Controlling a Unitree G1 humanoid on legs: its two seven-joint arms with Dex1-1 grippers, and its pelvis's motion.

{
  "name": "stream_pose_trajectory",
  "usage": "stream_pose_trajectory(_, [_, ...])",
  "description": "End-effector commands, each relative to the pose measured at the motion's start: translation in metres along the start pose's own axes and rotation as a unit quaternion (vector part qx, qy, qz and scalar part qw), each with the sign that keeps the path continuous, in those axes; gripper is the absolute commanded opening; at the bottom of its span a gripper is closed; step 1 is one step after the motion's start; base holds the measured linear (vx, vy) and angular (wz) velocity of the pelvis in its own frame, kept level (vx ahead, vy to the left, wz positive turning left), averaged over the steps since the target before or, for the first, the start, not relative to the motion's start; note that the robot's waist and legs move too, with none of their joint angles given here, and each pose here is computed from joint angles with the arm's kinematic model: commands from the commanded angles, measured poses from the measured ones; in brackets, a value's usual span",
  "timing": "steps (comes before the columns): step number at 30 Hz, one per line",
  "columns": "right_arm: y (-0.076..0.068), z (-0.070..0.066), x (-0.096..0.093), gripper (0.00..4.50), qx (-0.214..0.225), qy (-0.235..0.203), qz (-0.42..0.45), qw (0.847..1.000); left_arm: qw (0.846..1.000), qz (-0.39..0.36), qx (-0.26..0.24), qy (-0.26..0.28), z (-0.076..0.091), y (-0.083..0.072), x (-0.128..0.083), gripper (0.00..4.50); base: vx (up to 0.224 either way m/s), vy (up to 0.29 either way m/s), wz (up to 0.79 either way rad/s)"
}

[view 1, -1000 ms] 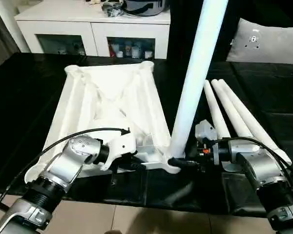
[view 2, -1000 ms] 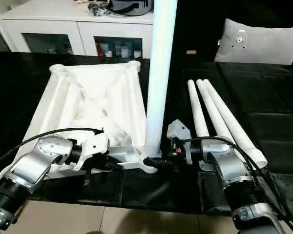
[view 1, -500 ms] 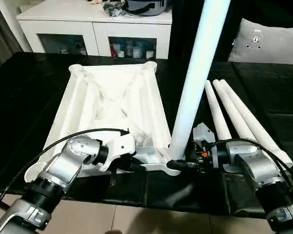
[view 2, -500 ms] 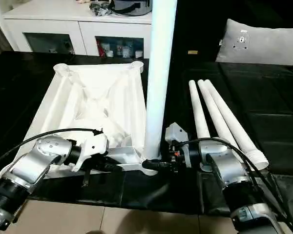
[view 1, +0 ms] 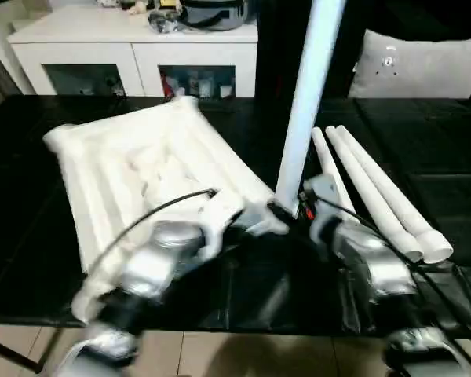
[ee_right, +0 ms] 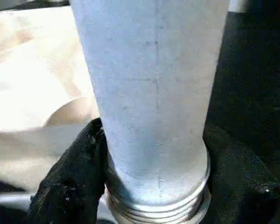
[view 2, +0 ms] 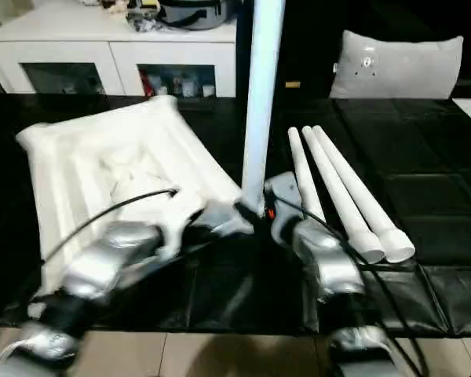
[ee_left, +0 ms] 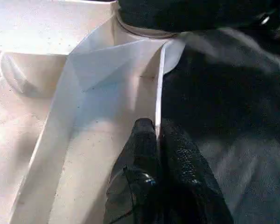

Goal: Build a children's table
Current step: Rotate leg to tighten, then rotate table base

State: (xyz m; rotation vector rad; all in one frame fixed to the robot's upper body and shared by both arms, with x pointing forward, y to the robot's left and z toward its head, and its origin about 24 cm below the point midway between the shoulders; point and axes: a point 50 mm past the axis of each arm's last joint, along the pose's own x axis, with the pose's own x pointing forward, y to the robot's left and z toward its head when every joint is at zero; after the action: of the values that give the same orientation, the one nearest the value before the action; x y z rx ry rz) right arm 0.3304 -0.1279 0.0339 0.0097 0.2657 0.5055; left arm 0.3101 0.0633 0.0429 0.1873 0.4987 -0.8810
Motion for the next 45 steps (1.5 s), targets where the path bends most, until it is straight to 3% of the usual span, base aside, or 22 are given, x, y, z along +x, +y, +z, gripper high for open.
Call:
stream_pose_trajectory(1, [0.039,-0.019,0.011,2.65,0.018,0.033,0.057,0.998,0.997,0.038,-0.009,-0.065,0.026,-0.004,0.010,0.00,0.000,0.000,0.00])
stream_pose_trajectory(2, [0.040,-0.019,0.011,2.65,0.019,0.033,0.056,0.998,0.997,0.040,-0.008,-0.066,0.027,-0.005,0.010,0.00,0.000,0.000,0.00])
stream_pose_trajectory(3, [0.041,-0.020,0.011,3.21,0.023,0.029,0.052,0.998,0.997,0.045,-0.008,-0.069,0.030,-0.007,0.012,0.00,0.000,0.000,0.00])
stream_pose_trajectory(9, [0.030,-0.015,0.007,3.73,0.048,0.011,0.023,0.999,0.999,0.024,0.033,-0.037,0.019,-0.010,0.010,0.00,0.000,0.000,0.00])
stream_pose_trajectory(14, [0.016,-0.012,-0.003,4.17,0.023,0.027,0.015,0.999,0.996,0.026,0.063,-0.052,0.022,-0.010,0.012,0.00,0.000,0.000,0.00])
stream_pose_trajectory(17, [0.001,0.000,-0.019,4.33,0.011,0.024,0.023,0.999,0.994,0.033,0.080,-0.067,0.028,-0.009,0.014,0.00,0.000,0.000,0.00])
stream_pose_trajectory(18, [-0.002,0.002,-0.021,4.50,0.005,0.027,0.019,0.999,0.994,0.030,0.082,-0.070,0.029,-0.009,0.014,0.43,0.000,0.000,0.00])
stream_pose_trajectory(26, [-0.009,0.019,-0.034,4.50,-0.013,0.000,0.010,1.000,0.990,0.023,0.096,-0.096,0.034,-0.006,0.008,0.91,0.000,0.000,0.00])
stream_pose_trajectory(29, [-0.010,0.021,-0.039,4.50,-0.039,0.006,0.009,0.999,0.989,0.014,0.089,-0.114,0.035,-0.002,-0.004,1.03,0.000,0.000,0.00])
stream_pose_trajectory(35, [-0.005,0.024,-0.050,4.50,-0.058,0.027,0.070,0.996,0.990,0.027,0.113,-0.082,0.021,0.020,-0.049,1.03,0.000,0.000,0.00])
stream_pose_trajectory(40, [0.013,0.022,-0.053,4.50,-0.079,0.054,0.143,0.985,0.978,0.110,0.162,-0.070,0.021,0.053,-0.095,1.03,0.000,0.000,0.00])
stream_pose_trajectory(42, [0.021,0.020,-0.049,4.50,-0.082,0.063,0.159,0.982,0.967,0.180,0.175,-0.039,0.022,0.076,-0.122,0.87,0.000,0.000,0.00])
stream_pose_trajectory(45, [0.025,0.018,-0.041,4.50,-0.080,0.069,0.153,0.983,0.960,0.218,0.176,0.012,0.014,0.092,-0.143,0.78,0.000,0.000,0.00])
